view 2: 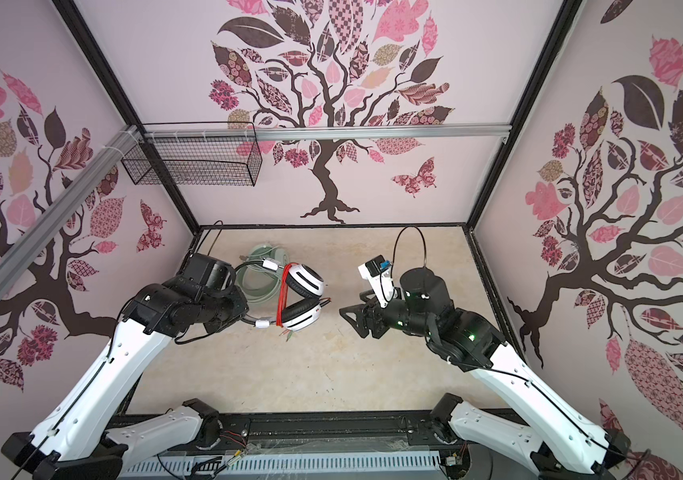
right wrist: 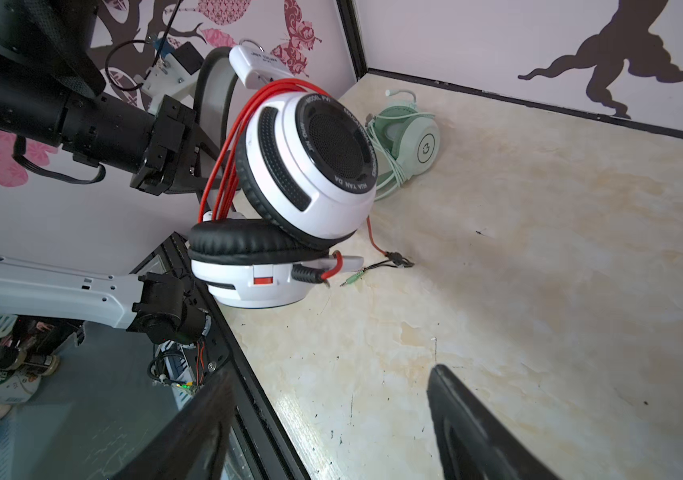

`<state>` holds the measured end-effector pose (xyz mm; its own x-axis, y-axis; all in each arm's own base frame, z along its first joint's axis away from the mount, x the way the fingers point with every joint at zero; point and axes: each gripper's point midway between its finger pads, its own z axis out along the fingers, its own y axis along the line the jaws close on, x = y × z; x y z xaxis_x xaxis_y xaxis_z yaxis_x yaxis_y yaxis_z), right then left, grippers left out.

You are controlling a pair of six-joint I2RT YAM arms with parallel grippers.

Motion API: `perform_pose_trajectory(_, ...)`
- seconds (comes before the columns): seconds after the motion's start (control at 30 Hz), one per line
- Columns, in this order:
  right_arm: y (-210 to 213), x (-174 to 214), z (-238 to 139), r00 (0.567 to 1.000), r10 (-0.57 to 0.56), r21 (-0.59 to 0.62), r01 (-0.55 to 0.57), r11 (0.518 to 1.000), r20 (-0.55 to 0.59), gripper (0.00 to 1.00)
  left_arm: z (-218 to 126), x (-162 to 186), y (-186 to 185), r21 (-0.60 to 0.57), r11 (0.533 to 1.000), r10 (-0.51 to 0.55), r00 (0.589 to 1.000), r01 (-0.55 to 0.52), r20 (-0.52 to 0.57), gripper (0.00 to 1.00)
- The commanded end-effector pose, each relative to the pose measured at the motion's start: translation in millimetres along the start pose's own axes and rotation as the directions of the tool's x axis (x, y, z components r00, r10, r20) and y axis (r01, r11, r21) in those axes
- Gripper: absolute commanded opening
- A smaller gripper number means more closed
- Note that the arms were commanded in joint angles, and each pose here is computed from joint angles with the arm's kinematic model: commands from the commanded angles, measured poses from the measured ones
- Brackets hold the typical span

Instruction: Wrap the headphones

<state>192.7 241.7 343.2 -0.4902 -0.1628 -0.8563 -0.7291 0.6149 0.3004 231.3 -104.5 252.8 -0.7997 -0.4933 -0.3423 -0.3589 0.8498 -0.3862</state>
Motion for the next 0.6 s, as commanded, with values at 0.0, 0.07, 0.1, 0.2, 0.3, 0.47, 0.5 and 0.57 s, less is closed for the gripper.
perform_pose_trajectory(0.0,5,-10,3,0.993,-0.107,0.046,0.109,0.993,-0.040,0.78,-12,-9,-23,0.109,0.994,0.002,0.999,-0.005,0.034,0.00)
perform_pose_trajectory(0.07,8,-15,14,0.984,-0.157,0.066,0.162,0.985,-0.079,0.81,-7,-5,-21,0.100,0.995,0.023,0.999,-0.026,0.027,0.00)
perform_pose_trajectory(0.1,9,-19,19,0.980,-0.175,0.077,0.182,0.980,-0.099,0.82,-4,-4,-19,0.091,0.995,0.032,0.999,-0.034,0.024,0.00)
perform_pose_trajectory(0.2,10,-26,35,0.967,-0.208,0.085,0.221,0.971,-0.145,0.87,0,0,-14,0.071,0.996,0.044,0.999,-0.045,0.016,0.00)
perform_pose_trajectory(0.3,18,-32,46,0.953,-0.256,0.069,0.270,0.960,-0.161,0.92,3,4,-10,0.062,0.997,0.054,0.998,-0.054,0.013,0.00)
perform_pose_trajectory(0.47,25,-25,67,0.927,-0.290,0.041,0.308,0.950,-0.236,0.94,5,8,-7,0.054,0.996,0.066,0.998,-0.066,0.005,0.00)
perform_pose_trajectory(0.5,24,-24,70,0.925,-0.290,0.047,0.310,0.950,-0.246,0.94,4,7,-7,0.056,0.996,0.069,0.998,-0.069,0.007,0.00)
perform_pose_trajectory(0.57,23,-22,77,0.921,-0.289,0.049,0.312,0.949,-0.259,0.94,4,8,-8,0.055,0.996,0.074,0.997,-0.074,0.008,0.00)
